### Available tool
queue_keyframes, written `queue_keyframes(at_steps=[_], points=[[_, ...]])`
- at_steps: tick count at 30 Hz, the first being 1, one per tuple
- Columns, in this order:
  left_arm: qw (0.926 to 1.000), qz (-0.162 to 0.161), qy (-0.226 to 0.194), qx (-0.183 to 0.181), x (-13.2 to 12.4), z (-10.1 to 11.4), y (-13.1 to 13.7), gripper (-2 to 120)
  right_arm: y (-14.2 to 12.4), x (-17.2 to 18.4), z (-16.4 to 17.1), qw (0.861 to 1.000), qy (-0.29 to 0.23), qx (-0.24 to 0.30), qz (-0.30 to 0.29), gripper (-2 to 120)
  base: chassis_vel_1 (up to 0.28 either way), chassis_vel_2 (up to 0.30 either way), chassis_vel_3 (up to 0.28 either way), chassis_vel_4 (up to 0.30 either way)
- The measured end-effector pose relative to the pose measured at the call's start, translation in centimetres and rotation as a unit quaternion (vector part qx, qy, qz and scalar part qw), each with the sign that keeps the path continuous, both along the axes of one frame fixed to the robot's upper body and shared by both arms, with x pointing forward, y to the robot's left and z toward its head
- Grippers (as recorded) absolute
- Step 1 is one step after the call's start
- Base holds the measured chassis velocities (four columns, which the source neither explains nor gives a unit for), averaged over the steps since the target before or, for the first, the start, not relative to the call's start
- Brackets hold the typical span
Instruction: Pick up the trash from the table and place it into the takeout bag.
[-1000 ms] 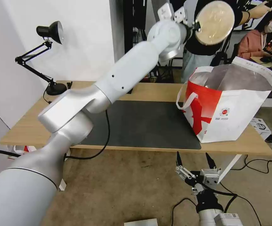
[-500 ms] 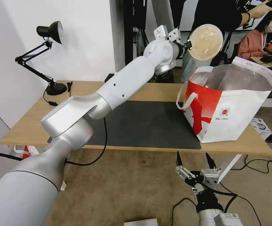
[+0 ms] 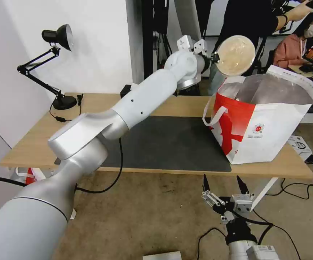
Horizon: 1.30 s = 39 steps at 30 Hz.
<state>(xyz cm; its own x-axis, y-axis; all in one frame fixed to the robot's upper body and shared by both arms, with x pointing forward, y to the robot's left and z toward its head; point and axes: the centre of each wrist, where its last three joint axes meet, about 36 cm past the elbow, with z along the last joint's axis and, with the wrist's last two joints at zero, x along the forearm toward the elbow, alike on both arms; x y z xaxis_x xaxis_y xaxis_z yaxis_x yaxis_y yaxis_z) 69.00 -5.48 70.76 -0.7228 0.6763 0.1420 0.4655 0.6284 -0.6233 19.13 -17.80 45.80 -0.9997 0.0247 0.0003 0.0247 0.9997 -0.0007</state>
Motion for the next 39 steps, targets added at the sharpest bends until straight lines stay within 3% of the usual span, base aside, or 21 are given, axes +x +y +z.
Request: queue_keyframes(at_steps=[18,28,32,39], points=[[0.997,-0.061,-0.02,-0.042,-0.9,-0.9,-0.6,0,0.0,0.0,0.0,1.0,0.0,0.0,0.0,100,0.0,0.0,0.0,0.0],[0.9941,-0.094,-0.023,-0.05,-0.9,-3.0,-0.8,0,0.0,0.0,0.0,1.0,0.0,0.0,0.0,100,0.0,0.0,0.0,0.0],[0.9932,-0.106,-0.015,-0.045,-1.3,-4.7,-1.2,0,0.0,0.0,0.0,1.0,0.0,0.0,0.0,100,0.0,0.0,0.0,0.0],[0.993,-0.109,-0.007,-0.044,-1.5,-6.0,-1.3,0,0.0,0.0,0.0,1.0,0.0,0.0,0.0,100,0.0,0.0,0.0,0.0]])
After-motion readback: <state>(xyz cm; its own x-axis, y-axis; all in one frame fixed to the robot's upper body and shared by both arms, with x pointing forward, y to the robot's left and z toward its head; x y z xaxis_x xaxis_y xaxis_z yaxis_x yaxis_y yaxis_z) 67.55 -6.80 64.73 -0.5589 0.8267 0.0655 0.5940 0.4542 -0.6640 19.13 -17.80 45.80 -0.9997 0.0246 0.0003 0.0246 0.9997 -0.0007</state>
